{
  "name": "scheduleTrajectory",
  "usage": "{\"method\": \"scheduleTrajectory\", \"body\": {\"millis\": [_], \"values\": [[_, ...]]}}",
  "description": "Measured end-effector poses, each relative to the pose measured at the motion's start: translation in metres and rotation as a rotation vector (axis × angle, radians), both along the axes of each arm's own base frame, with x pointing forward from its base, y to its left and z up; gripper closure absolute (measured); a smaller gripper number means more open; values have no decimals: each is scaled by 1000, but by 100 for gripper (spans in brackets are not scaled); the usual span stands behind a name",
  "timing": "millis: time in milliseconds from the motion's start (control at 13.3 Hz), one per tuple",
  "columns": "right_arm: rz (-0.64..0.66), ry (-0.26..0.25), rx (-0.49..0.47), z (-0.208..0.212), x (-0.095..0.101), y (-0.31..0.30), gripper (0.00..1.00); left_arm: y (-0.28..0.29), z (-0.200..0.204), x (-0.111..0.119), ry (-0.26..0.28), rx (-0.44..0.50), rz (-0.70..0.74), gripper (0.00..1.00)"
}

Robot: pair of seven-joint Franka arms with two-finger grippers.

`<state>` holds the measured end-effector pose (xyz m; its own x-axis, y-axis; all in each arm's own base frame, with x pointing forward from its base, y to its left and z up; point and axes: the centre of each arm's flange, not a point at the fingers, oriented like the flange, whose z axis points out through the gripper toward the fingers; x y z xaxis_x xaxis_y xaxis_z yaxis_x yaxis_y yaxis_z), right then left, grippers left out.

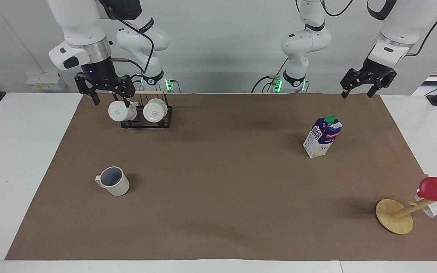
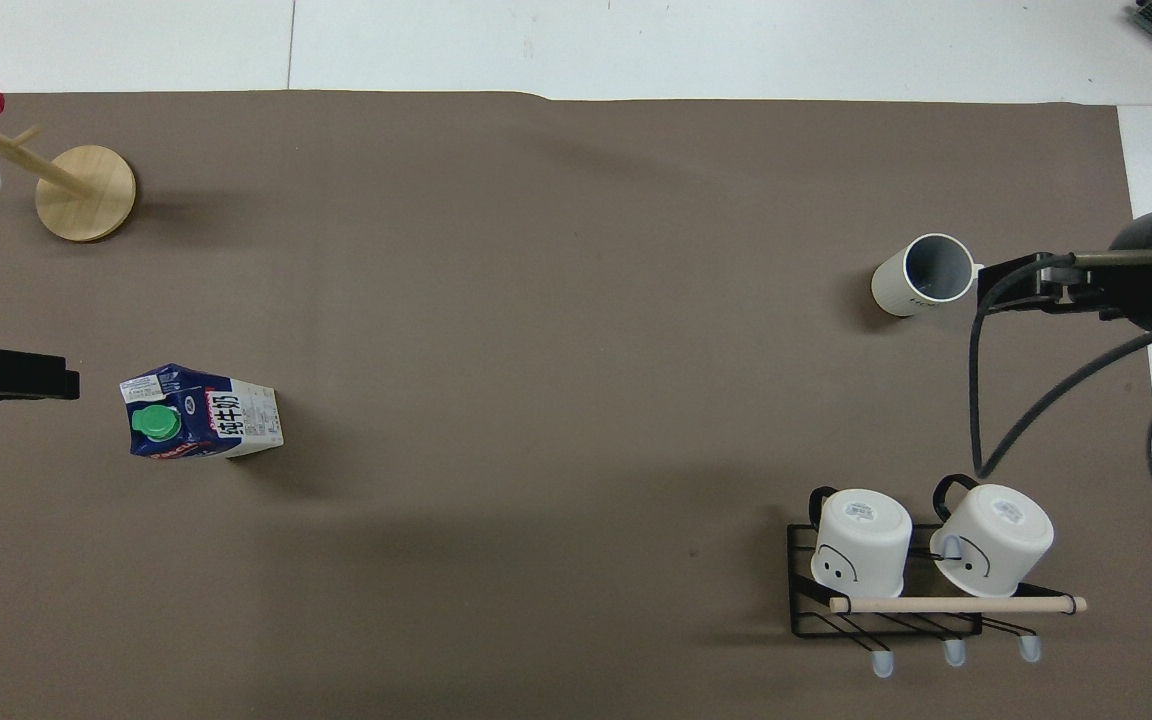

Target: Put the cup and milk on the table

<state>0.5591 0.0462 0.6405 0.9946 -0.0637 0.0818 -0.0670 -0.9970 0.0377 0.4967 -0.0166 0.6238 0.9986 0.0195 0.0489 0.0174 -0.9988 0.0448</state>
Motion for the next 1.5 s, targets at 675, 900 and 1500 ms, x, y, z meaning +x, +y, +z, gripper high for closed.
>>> {"method": "scheduleTrajectory", "body": {"millis": [675,900,1500], "values": [[25,3,-2,-1,0,0,0,0,0,0,0,0,0,0],[25,3,-2,-1,1,0,0,0,0,0,0,0,0,0],[25,4,-2,-1,1,0,0,0,0,0,0,0,0,0]]}}
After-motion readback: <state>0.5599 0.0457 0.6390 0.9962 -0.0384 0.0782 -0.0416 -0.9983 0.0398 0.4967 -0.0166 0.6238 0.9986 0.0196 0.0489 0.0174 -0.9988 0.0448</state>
